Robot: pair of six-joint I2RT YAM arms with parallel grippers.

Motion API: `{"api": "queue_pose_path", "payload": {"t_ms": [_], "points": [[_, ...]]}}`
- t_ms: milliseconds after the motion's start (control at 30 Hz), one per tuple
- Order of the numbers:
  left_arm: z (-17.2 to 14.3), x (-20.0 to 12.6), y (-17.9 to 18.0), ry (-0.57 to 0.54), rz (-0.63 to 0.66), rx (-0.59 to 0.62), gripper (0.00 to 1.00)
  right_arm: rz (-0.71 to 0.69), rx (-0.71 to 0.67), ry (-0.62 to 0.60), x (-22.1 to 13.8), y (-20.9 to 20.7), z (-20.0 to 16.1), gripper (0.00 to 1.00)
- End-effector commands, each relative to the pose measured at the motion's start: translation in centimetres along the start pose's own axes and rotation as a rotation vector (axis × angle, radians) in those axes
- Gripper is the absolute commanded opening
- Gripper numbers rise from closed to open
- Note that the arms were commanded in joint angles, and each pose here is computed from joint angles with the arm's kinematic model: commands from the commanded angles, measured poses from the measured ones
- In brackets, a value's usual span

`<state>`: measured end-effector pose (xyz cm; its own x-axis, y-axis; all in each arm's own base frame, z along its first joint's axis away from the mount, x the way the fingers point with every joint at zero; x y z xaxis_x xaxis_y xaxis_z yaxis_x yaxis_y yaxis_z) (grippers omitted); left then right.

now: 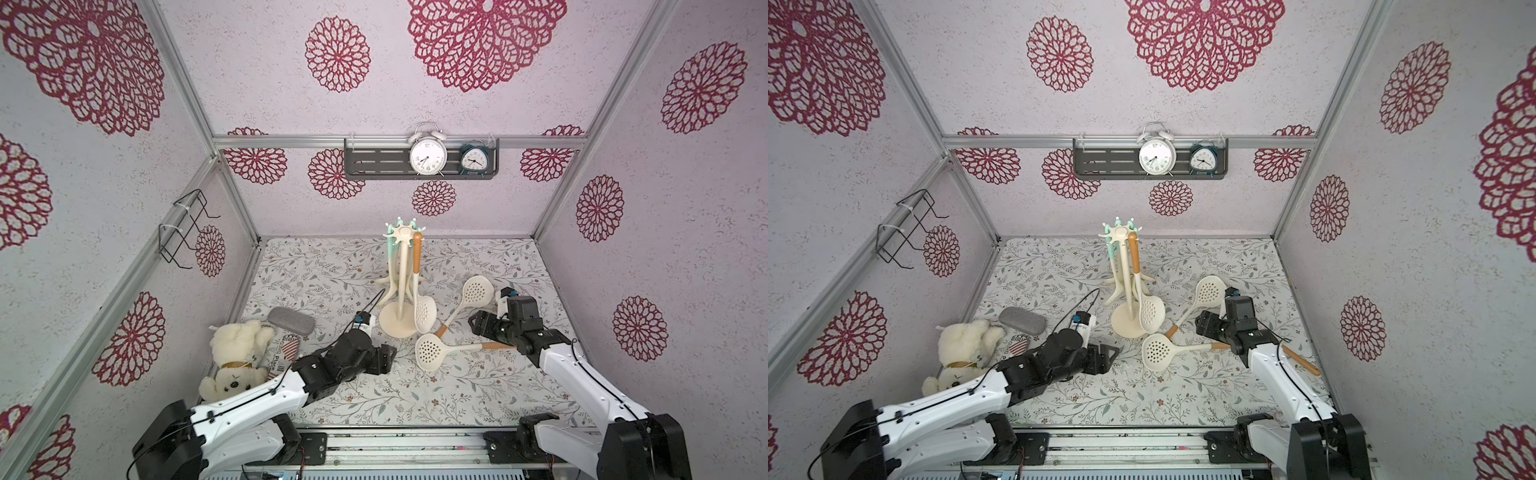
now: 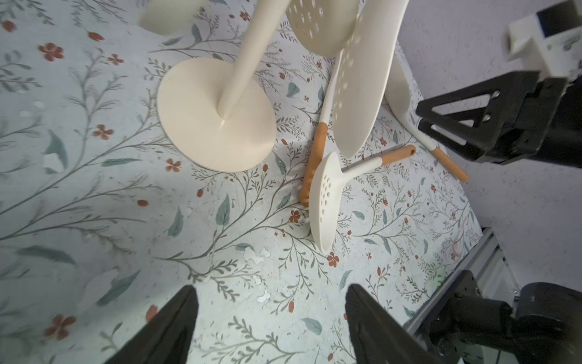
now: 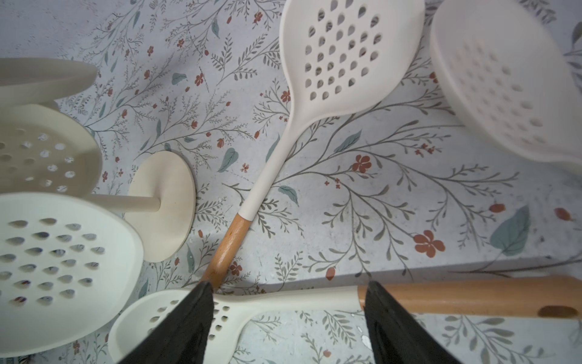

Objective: Hang the skimmer on the kitchen utensil rack
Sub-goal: Pick up the skimmer from the center of the board.

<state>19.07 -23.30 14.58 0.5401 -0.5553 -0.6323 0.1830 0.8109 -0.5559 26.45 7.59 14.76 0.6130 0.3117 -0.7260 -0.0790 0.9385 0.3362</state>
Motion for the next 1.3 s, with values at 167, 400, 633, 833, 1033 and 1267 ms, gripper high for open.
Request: {"api": "queue_pose_path", "payload": {"t_ms": [167,400,633,833,1033,1267], "points": [[-0.1,5.9,-4.5,-0.028,-0.088,-0.052,0.75,0.145,-0.007,-0.075,-1.7,2.0,0.8,0.71],[-0.5,8.6,-4.1,-0.028,-0.019,-0.066,0.69,0.16,-0.027,-0.094,-2.7,2.4,1.0,0.7],[-1.7,10.3,-3.7,0.019,0.003,-0.06,0.43,0.166,-0.039,-0.101,-2.9,2.5,1.1,0.69],[-2.3,10.5,-4.0,0.046,-0.048,-0.071,0.22,0.136,-0.042,-0.11,-3.1,2.1,0.8,0.69],[-2.6,9.9,-4.0,0.054,-0.073,-0.073,0.01,0.092,-0.032,-0.15,-3.8,1.5,0.9,0.68],[-2.2,6.4,-2.6,0.01,-0.053,-0.092,0.0,0.055,-0.008,-0.256,-5.9,1.3,1.6,0.88]]}}
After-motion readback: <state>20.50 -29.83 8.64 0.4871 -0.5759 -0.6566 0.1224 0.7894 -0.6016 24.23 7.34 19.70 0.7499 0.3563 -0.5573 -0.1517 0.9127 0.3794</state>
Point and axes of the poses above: each gripper's point midway between its finger pads, its own x axis out along the fingers, its own y axis along the line the jaws close on, z = x × y, the point moved 5 cm from there along -x, back along the fingers, and after that the axes turned 9 degrees about -x, right-handed, at the moved point
